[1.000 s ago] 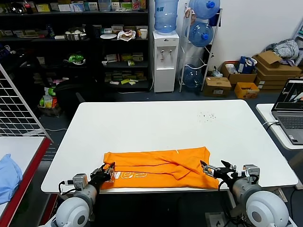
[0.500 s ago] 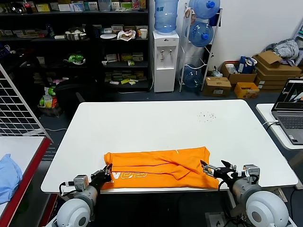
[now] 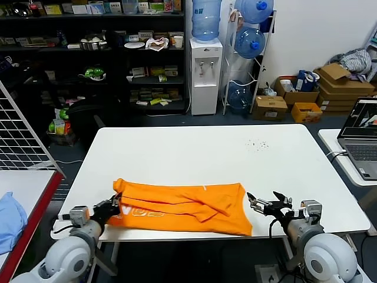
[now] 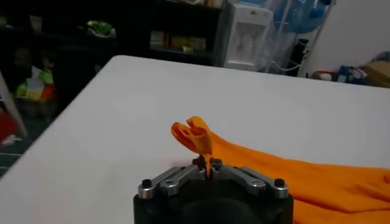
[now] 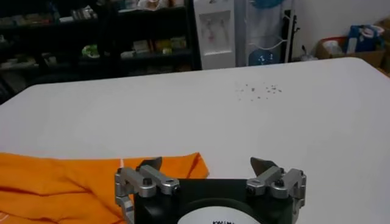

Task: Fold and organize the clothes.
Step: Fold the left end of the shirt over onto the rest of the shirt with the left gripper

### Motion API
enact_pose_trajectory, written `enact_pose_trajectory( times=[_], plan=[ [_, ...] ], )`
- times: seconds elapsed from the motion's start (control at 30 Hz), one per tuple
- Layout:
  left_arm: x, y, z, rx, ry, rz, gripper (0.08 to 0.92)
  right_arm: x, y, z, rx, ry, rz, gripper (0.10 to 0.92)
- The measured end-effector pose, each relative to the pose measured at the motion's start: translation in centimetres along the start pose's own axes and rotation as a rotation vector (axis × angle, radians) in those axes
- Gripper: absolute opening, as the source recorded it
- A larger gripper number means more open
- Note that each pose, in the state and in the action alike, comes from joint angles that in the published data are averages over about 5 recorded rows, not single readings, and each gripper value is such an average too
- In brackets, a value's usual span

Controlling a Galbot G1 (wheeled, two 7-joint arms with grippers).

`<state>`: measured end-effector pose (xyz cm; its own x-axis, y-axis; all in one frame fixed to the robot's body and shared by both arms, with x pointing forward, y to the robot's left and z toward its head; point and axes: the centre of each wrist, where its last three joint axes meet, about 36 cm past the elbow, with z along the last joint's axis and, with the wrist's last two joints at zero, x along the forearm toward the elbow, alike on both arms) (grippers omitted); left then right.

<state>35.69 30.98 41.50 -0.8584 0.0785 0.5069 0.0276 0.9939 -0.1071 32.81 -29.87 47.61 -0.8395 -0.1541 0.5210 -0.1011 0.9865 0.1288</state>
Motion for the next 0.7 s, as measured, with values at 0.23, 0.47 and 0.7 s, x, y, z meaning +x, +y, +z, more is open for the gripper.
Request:
enact_pose_trajectory(
  times=[0.23, 0.47, 0.7],
  plan=[
    [1.5, 5.7, -1.5, -0.035, -0.003, -0.127, 0.118, -0.7, 0.3, -0.2, 0.012, -0.018, -0.003, 0.921],
    [3.0, 9.4, -3.3, -0.074, -0.026, -0.238, 0.118, -1.4, 0.5, -0.1, 0.017, -0.025, -0.002, 0.921],
    [4.4, 9.7, -3.9, -0.088, -0.033, -0.278, 0.118, -1.6, 0.4, 0.2, 0.021, -0.024, 0.011, 0.921]
  ],
)
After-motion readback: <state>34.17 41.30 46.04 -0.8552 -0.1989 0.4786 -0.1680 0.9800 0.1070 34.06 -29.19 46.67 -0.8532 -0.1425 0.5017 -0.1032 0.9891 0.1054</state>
